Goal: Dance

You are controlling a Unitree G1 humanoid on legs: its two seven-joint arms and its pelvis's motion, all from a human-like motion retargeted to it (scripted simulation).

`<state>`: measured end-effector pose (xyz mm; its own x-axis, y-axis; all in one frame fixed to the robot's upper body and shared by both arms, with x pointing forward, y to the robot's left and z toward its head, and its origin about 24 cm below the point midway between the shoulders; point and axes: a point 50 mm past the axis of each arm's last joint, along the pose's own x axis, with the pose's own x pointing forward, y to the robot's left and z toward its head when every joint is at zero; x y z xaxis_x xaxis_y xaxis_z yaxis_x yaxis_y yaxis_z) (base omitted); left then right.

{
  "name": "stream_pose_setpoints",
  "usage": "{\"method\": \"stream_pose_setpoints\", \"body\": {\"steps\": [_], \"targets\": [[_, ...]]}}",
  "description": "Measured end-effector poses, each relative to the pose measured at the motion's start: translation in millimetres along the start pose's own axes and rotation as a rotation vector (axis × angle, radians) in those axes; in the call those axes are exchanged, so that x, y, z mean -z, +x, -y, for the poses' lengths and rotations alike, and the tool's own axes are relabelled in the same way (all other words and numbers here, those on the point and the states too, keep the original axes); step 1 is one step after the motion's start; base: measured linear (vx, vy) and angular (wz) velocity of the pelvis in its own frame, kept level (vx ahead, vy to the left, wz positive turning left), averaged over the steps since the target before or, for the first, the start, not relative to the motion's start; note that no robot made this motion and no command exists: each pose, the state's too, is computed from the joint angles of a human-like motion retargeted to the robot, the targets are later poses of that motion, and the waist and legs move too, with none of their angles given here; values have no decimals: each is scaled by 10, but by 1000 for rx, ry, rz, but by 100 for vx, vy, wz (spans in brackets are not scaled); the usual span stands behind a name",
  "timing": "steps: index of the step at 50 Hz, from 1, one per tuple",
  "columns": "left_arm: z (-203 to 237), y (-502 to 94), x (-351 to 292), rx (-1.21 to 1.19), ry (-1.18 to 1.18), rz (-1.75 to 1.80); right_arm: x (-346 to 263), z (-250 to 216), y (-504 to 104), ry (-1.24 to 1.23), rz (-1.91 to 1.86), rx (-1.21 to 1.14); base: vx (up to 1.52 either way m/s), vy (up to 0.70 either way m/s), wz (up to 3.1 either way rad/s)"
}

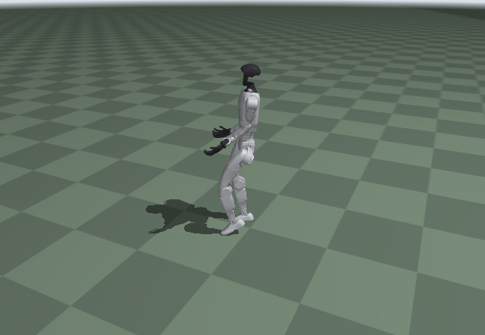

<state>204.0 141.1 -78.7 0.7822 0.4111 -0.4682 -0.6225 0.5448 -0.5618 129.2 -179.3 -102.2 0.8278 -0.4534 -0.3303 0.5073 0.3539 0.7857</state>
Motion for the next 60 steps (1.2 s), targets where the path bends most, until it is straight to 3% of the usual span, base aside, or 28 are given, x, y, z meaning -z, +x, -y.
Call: {"method": "stream_pose_setpoints", "body": {"steps": [5, 8, 10, 13, 17, 22, 26, 29, 33, 35, 37, 41, 44, 48, 52, 56, 60], "targets": [[30, 49, -1189, -13, -646, 584, -754, -546, 351, 464, 393, -91, 24, 4, 45], [-43, -3, -1675, 68, -728, 766, -1384, -896, 521, 654, 580, -265, 15, 10, 67], [-68, -18, -1850, 152, -673, 807, -1877, -1112, 556, 657, 681, -400, 21, 12, 69], [-145, 39, -1768, 213, -579, 713, -2561, -1403, 501, 562, 830, -541, 30, 19, 57], [-514, 32, -1343, 69, -631, 581, -3244, -1708, 372, 514, 1039, -630, 40, 29, 1], [-632, -174, -591, -187, -1072, 500, -3752, -1862, 222, 539, 1230, -724, 38, 35, -8], [-629, -304, -452, -482, -1445, 651, -3791, -1788, 245, 543, 1246, -731, 34, 25, -83], [-529, -239, -822, -376, -1454, 749, -3668, -1633, 306, 616, 1242, -686, 23, 16, -34], [-406, -293, -1779, 1, -1109, 1037, -3067, -1396, 565, 759, 1131, -564, 20, 2, -52], [-464, -373, -2169, 19, -847, 1129, -2675, -1179, 633, 750, 1060, -463, 24, 4, -27], [-629, -497, -2440, -115, -477, 1200, -2354, -822, 563, 604, 1048, -292, 26, -4, -5], [-835, -710, -2791, -514, 440, 1194, -1918, -258, 148, 5, 1032, 147, 25, -38, 45], [-887, -880, -2965, -735, 1062, 1224, -1815, -308, -107, -646, 1051, 354, 20, 47, 92], [-600, -1024, -3257, -819, 1870, 1443, -1987, -434, -267, -1275, 1211, 381, 14, 6, 45], [-132, -1176, -3589, -885, 2523, 1659, -2572, -648, -295, -1632, 1370, 362, -1, 11, 38], [115, -1251, -3972, -1101, 2816, 1474, -3277, -723, -310, -2046, 1339, 571, 17, -1, 58], [11, -1249, -4305, -1288, 2705, 1003, -3917, -600, -437, -2456, 1062, 1047, 12, -1, 64]]}}
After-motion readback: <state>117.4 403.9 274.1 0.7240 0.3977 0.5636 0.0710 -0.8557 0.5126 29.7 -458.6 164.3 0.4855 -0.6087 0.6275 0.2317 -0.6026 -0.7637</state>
